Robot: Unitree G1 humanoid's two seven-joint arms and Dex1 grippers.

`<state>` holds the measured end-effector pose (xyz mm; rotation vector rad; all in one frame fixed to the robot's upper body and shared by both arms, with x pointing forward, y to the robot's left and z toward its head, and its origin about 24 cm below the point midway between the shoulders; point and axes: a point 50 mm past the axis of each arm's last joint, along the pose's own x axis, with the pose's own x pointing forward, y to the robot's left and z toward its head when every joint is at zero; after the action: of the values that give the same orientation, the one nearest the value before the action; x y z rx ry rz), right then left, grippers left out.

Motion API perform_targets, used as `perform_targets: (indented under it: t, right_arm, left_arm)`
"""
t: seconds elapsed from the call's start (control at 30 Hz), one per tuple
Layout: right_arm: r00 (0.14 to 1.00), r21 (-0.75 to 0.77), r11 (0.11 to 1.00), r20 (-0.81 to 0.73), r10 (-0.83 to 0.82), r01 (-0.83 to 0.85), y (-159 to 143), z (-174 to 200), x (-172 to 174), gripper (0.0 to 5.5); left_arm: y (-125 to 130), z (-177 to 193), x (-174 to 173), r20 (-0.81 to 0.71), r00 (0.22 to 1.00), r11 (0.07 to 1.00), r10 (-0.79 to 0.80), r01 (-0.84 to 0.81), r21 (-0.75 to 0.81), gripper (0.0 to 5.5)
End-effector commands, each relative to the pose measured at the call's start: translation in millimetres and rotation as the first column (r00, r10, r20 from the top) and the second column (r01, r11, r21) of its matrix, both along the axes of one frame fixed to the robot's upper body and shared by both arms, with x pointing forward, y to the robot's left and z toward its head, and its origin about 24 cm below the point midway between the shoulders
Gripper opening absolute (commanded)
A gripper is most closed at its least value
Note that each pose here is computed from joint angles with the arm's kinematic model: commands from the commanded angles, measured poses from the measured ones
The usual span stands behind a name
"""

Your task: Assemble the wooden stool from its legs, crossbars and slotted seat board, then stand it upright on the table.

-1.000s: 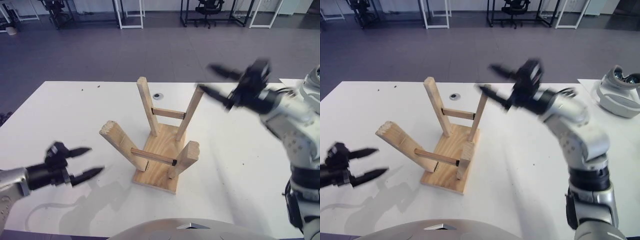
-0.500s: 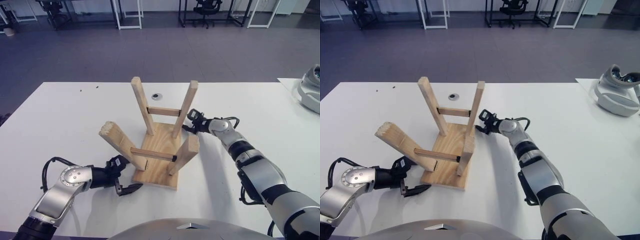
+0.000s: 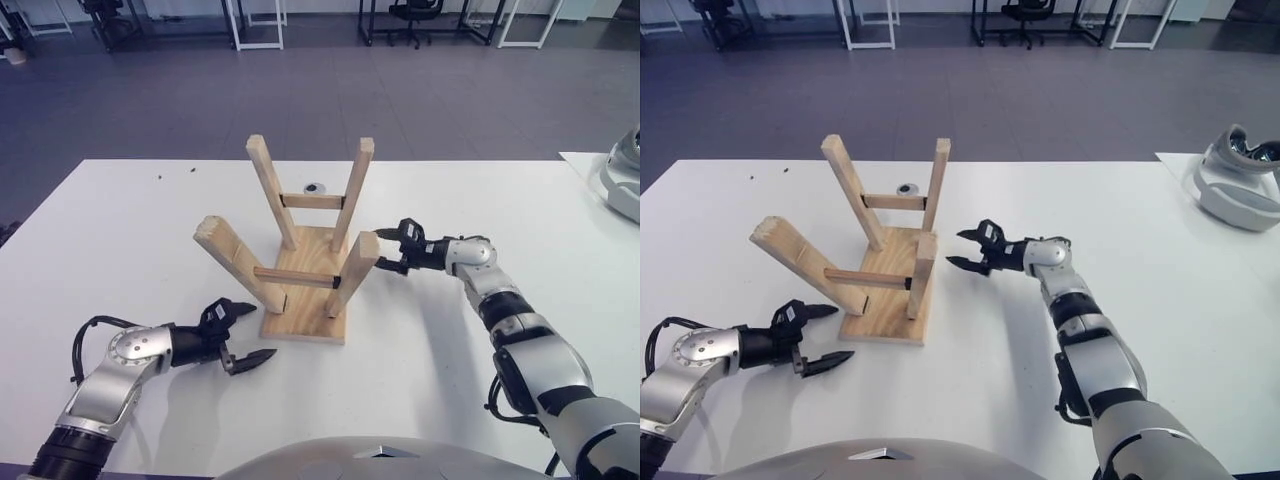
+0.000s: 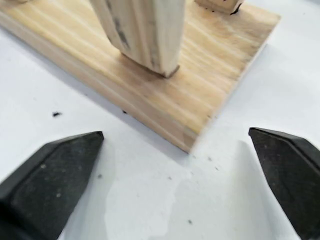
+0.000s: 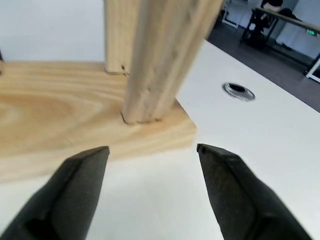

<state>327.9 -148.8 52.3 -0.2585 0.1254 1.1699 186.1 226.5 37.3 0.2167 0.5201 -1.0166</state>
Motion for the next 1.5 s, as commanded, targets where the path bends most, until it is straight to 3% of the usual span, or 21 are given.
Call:
perform_targets:
  t: [0.03, 0.13, 0.3, 0.4, 0.47, 0.57, 0.6, 0.67, 0.77, 0.87, 0.97, 1.1, 1.2, 1.3, 1.5]
  right_arm:
    - [0.973, 0.115, 0.966, 0.025, 0.231, -0.233, 27, 34, -57, 3.3]
    - [0.932, 0.154, 0.921, 0.001, 0.363, -0.359, 55, 48, -100, 3.3]
    - [0.92, 0.329, 0.873, -0.034, 0.391, -0.359, 74, 80, -113, 3.3]
    - [0.953, 0.297, 0.929, -0.135, 0.271, -0.222, 42, 74, -109, 3.3]
    - [0.97, 0.129, 0.983, -0.19, 0.152, -0.129, 1, 54, -105, 3.3]
    - [0.95, -0.135, 0.981, -0.3, 0.091, -0.136, -58, 28, -105, 3.3]
    - [0.953, -0.176, 0.977, -0.295, 0.068, -0.124, -67, 24, -99, 3.3]
    - [0.982, -0.224, 0.972, -0.155, -0.105, 0.069, -72, 16, -60, 3.3]
    - [0.933, -0.249, 0.903, 0.007, -0.36, 0.35, -62, 1, -5, 3.3]
    - [0.941, -0.25, 0.91, 0.01, -0.34, 0.331, -21, -21, 11, 3.3]
    - [0.98, -0.293, 0.942, -0.061, -0.19, 0.164, 1, -44, -2, 3.3]
    - [0.984, -0.323, 0.946, -0.173, -0.043, -0.016, -32, -59, -34, 3.3]
    - [0.988, -0.322, 0.947, -0.148, -0.05, 0.0, -53, -52, -45, 3.3]
    - [0.988, -0.236, 0.971, -0.143, -0.061, 0.026, -55, -42, -66, 3.3]
    - [0.964, -0.325, 0.922, -0.085, -0.251, 0.212, -64, -41, -95, 3.3]
  left_arm:
    - [47, 5, -16, -0.015, 0.984, 0.979, 0.179, -0.176, 0.098, 5.38]
    - [73, 11, -25, -0.016, 0.97, 0.958, 0.244, -0.239, 0.159, 5.38]
    - [62, 11, -32, -0.028, 0.972, 0.965, 0.233, -0.228, 0.133, 5.38]
    - [60, 10, -40, -0.054, 0.971, 0.965, 0.232, -0.223, 0.14, 5.38]
    - [60, 8, -46, -0.079, 0.972, 0.966, 0.219, -0.205, 0.156, 5.38]
    - [58, 6, -47, -0.083, 0.975, 0.965, 0.208, -0.191, 0.178, 5.38]
    - [56, 6, -45, -0.076, 0.976, 0.966, 0.203, -0.187, 0.179, 5.38]
    - [51, 5, -39, -0.06, 0.979, 0.967, 0.195, -0.182, 0.176, 5.38]
    - [43, 4, -33, -0.053, 0.986, 0.976, 0.156, -0.146, 0.16, 5.38]
    - [40, 0, -36, -0.089, 0.991, 0.98, 0.098, -0.081, 0.179, 5.38]
    - [38, -2, -27, -0.072, 0.994, 0.979, 0.083, -0.067, 0.193, 5.38]
    - [35, -15, 23, 0.108, 0.975, 0.948, 0.193, -0.214, 0.234, 5.38]
    - [23, -18, 48, 0.188, 0.942, 0.942, 0.279, -0.306, 0.136, 5.38]
    - [19, -20, 50, 0.206, 0.932, 0.943, 0.299, -0.322, 0.086, 5.38]
    - [53, -9, 32, 0.307, 0.846, 0.87, 0.436, -0.483, 0.096, 5.38]
